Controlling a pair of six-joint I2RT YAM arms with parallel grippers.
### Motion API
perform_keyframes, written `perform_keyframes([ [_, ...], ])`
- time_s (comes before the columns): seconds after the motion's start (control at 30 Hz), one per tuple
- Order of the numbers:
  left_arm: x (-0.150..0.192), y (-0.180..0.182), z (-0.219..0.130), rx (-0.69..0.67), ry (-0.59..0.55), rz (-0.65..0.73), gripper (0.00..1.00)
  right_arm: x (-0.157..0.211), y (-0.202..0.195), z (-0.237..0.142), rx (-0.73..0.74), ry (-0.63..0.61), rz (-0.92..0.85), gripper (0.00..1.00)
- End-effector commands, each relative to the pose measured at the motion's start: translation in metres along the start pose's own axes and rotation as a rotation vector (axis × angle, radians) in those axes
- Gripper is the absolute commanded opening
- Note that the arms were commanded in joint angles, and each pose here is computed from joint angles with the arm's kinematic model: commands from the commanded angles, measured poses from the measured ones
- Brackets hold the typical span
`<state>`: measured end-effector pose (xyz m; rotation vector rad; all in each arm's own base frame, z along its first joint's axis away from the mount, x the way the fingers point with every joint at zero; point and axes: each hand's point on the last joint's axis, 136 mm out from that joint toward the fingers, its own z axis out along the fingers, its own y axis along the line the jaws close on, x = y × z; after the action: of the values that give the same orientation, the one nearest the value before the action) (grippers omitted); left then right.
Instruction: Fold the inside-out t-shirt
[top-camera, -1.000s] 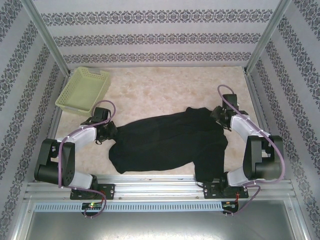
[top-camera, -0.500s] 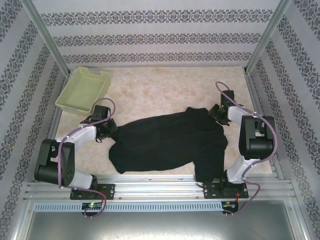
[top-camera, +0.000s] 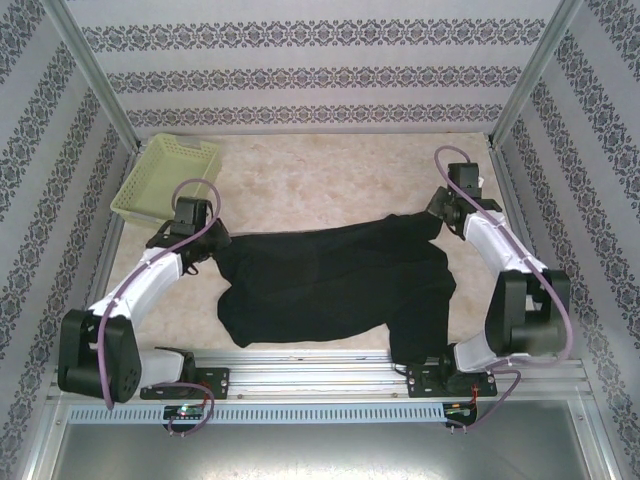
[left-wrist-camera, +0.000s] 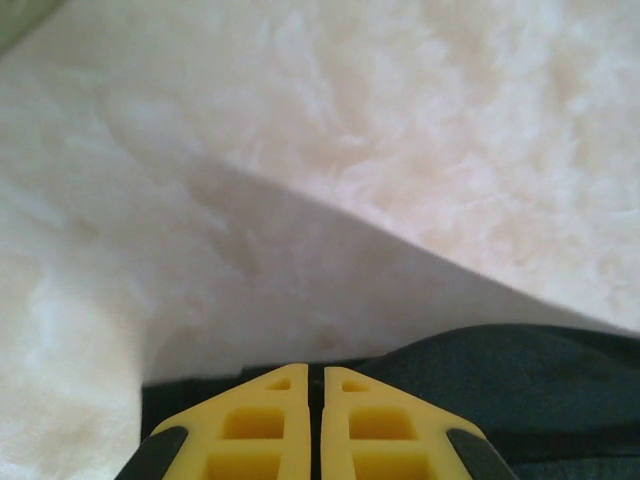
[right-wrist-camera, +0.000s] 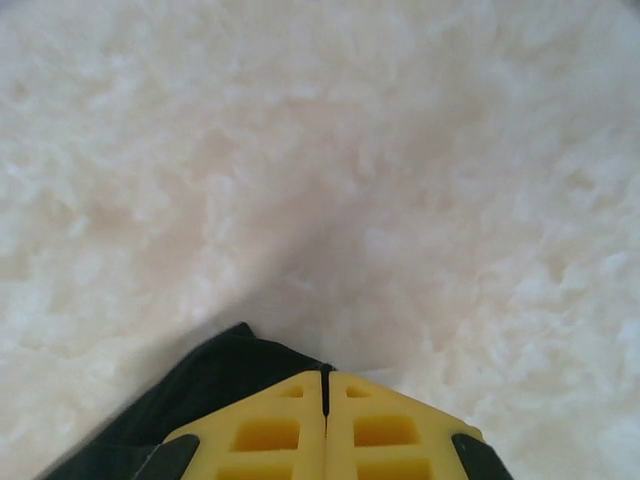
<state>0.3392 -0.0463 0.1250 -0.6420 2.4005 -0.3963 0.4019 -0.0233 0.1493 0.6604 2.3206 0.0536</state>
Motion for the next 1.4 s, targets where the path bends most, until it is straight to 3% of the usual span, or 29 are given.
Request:
perform_keyframes([
  [0.0,-0.023,-0.007,-0.032,0.007,-0.081,0.019,0.00,-0.034,-0.007,-0.049,0.088,-0.138,-0.066,0.00],
  [0.33,-0.077,-0.032,-0.139,0.123,-0.413,0.025,0.00,-0.111,-0.006,-0.213,-0.015,-0.517,-0.001,0.00],
  [0.57,-0.106,-0.044,-0.219,0.194,-0.636,0.016,0.00,-0.137,0.005,-0.316,-0.204,-0.696,0.027,0.00],
  [0.73,-0.126,-0.062,-0.298,0.289,-0.815,0.032,0.00,-0.154,0.011,-0.395,-0.339,-0.834,0.037,0.00],
  [0.93,-0.131,-0.079,-0.398,0.437,-1.027,0.074,0.00,-0.162,0.003,-0.492,-0.461,-1.021,0.053,0.00],
  [1.13,-0.119,-0.087,-0.467,0.566,-1.162,0.124,0.00,-0.156,-0.020,-0.575,-0.503,-1.195,0.068,0.00],
  [1.27,-0.116,-0.085,-0.488,0.576,-1.229,0.140,0.00,-0.153,-0.019,-0.602,-0.552,-1.250,0.039,0.00],
  [1.37,-0.138,-0.093,-0.438,0.482,-1.124,0.143,0.00,-0.169,-0.007,-0.568,-0.488,-1.183,0.014,0.00],
])
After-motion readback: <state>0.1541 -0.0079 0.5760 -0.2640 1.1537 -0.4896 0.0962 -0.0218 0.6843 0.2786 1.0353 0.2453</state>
